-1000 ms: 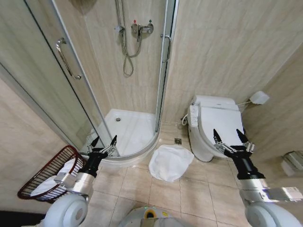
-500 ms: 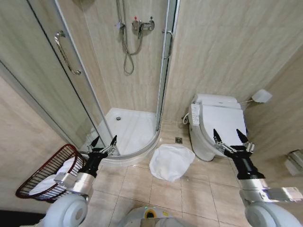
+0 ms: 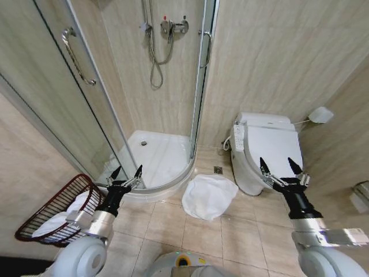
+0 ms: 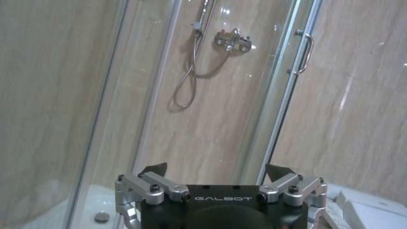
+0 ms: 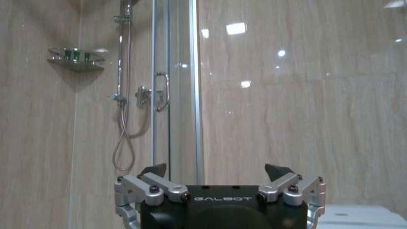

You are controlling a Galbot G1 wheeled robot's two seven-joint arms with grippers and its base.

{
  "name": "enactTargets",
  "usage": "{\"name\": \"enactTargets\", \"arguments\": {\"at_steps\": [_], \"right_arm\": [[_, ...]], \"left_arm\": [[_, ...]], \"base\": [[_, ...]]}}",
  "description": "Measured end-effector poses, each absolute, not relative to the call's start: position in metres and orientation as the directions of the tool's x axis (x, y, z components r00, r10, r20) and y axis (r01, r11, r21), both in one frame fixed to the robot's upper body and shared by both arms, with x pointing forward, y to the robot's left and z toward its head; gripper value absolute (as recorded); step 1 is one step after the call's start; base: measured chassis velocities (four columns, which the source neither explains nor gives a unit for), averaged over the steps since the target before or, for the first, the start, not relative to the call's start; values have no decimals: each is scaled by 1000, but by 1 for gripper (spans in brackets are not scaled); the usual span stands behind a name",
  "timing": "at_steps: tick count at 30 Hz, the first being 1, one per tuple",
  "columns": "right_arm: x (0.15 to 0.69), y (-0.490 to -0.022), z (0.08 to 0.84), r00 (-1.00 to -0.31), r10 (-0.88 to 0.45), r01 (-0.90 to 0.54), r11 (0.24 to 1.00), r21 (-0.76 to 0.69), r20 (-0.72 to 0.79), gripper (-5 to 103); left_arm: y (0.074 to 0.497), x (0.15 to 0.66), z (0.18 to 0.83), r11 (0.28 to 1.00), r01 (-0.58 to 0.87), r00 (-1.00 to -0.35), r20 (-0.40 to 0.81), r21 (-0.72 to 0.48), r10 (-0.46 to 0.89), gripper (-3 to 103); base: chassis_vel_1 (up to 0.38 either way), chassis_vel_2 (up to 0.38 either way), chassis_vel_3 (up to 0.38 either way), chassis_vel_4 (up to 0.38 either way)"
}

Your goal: Discard the used towel into the hamper.

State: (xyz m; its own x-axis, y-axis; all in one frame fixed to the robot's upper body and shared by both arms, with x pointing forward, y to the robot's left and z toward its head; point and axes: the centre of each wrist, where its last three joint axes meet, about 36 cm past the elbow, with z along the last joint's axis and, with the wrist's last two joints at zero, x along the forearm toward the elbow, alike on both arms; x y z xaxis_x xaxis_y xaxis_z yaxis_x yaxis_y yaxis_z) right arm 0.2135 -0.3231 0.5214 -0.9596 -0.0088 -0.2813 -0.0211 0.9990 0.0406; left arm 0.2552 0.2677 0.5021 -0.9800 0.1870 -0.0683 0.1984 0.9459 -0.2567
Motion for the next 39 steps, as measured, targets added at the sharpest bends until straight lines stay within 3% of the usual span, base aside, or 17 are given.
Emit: {"name": "enactTargets", "arguments": {"at_steps": [27, 31, 35, 39], "right_arm": [[214, -324, 521, -960, -6, -18, 999, 40, -281, 100], [217, -341, 498, -951, 118, 116, 993, 27, -284, 100], [219, -375, 454, -892, 337, 354, 935, 0, -302, 100], [217, -389, 436, -852, 421, 447, 895, -11, -311, 100]], "left_arm": [[268, 255, 502, 946, 198, -980, -68, -257, 187, 100], [268, 255, 502, 946, 198, -980, -68, -257, 187, 100], [268, 255, 502, 946, 198, -980, -68, -257, 187, 100], [268, 255, 502, 946, 198, -980, -68, -257, 187, 100]], "base": [[0, 0, 0, 0], [0, 0, 0, 0], [0, 0, 0, 0], [0, 0, 0, 0]]}}
